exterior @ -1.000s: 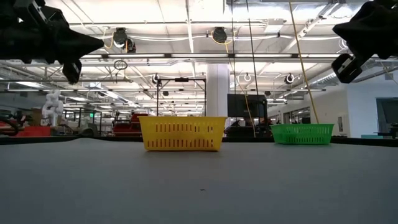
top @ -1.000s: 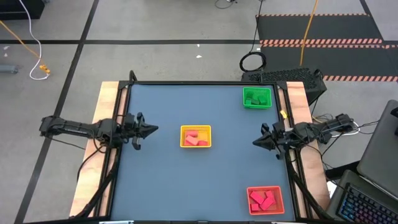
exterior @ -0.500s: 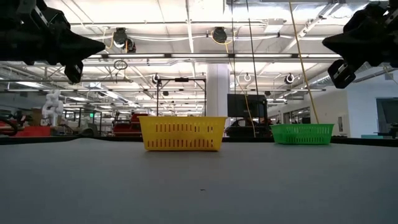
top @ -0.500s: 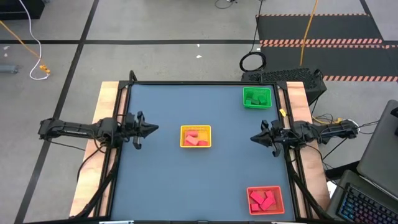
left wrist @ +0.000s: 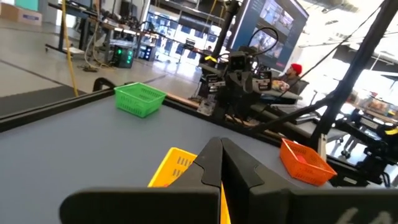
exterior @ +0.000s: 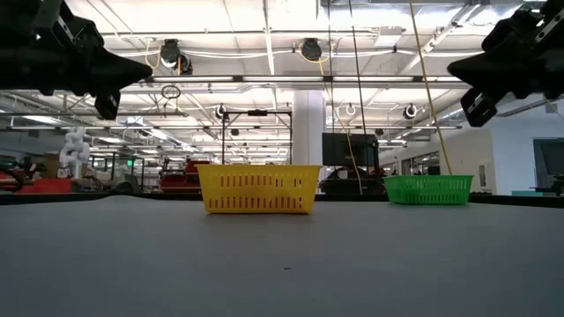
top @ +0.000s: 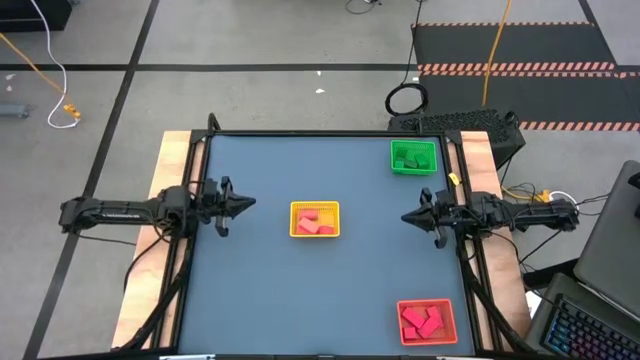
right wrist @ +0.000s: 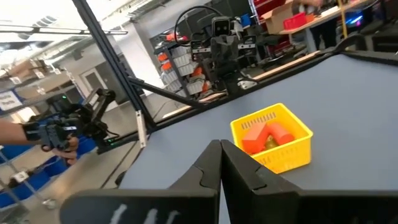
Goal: Sort & place blocks by color
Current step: Return to Home Position
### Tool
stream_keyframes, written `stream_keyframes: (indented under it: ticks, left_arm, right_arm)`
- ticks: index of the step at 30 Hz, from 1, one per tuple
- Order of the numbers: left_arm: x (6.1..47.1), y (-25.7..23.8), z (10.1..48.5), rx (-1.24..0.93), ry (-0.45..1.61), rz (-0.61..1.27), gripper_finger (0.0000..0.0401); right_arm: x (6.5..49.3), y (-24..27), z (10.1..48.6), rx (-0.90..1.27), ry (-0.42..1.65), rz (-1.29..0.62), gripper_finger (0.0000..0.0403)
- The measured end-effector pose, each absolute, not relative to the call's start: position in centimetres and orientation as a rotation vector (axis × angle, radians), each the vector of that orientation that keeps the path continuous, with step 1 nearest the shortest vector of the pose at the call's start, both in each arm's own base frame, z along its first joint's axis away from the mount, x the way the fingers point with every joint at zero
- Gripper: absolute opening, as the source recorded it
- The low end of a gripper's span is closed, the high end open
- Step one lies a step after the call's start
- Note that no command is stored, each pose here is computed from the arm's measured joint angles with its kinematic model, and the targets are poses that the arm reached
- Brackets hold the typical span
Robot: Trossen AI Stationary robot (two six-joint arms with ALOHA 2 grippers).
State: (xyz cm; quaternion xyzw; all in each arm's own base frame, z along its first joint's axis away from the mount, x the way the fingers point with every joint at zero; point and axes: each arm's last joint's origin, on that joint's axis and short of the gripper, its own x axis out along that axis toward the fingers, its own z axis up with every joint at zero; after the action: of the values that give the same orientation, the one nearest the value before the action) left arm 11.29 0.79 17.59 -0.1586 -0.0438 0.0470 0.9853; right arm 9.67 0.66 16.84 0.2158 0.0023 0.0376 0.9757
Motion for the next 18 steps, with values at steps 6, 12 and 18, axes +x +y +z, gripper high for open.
stream_keyframes:
  ticks: [6, 12, 18]
  left_arm:
    - [11.3, 0.8, 16.8, -0.29, -0.008, 0.108, 0.0]
    - [11.3, 0.8, 16.5, -0.266, 0.023, 0.112, 0.0]
    - [11.3, 0.8, 16.1, -0.309, 0.071, 0.124, 0.0]
  right_arm:
    - [10.0, 0.6, 16.4, 0.372, 0.049, 0.061, 0.0]
    - [10.4, 0.7, 15.8, 0.368, 0.132, 0.044, 0.0]
    - [10.6, 0.7, 15.6, 0.385, 0.147, 0.038, 0.0]
